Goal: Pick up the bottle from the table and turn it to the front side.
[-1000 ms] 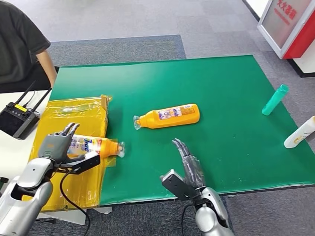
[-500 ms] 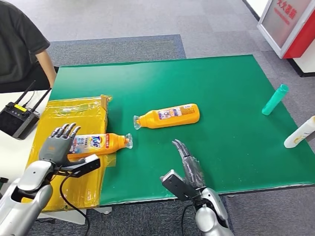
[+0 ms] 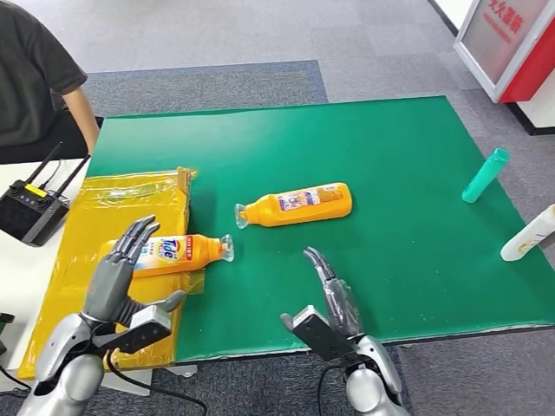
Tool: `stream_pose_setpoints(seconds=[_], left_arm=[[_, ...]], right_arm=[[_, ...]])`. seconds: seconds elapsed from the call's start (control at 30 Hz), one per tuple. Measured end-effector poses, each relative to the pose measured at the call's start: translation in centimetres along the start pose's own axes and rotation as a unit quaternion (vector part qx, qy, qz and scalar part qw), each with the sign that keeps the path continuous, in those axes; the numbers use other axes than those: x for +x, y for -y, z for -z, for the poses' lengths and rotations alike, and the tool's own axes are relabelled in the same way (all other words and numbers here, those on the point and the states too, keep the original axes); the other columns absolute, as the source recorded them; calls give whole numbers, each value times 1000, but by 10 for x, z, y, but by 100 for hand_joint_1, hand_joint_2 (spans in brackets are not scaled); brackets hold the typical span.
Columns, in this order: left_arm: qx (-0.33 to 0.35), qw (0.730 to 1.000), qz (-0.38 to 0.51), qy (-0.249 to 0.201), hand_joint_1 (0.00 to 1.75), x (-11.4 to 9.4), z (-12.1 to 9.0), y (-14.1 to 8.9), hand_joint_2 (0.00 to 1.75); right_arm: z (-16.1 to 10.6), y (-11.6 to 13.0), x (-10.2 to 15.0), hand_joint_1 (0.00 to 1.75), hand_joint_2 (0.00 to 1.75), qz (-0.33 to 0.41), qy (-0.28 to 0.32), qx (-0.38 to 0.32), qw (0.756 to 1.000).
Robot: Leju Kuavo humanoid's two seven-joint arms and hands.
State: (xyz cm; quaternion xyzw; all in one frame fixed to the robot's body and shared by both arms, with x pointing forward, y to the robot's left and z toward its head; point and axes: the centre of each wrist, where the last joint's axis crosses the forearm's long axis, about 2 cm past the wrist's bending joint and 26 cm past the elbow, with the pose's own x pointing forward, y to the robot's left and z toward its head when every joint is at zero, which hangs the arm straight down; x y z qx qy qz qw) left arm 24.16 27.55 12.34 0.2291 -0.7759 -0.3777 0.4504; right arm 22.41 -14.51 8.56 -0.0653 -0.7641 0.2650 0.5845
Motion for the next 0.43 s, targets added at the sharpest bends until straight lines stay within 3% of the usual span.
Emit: stream_pose_setpoints(seconds=[0.17, 0.3, 0.43], left_arm=[[30, 987, -154, 36, 0, 14, -19, 24, 175], [75, 954, -285, 55, 0, 24, -30, 39, 175], [108, 926, -357, 59, 0, 29, -37, 46, 175]], right_arm=[[-9, -2, 1, 0, 175, 24, 12, -17, 999], [-22, -2, 2, 0, 175, 26, 25, -43, 998], [-34, -2, 3, 0, 175, 29, 33, -60, 997]])
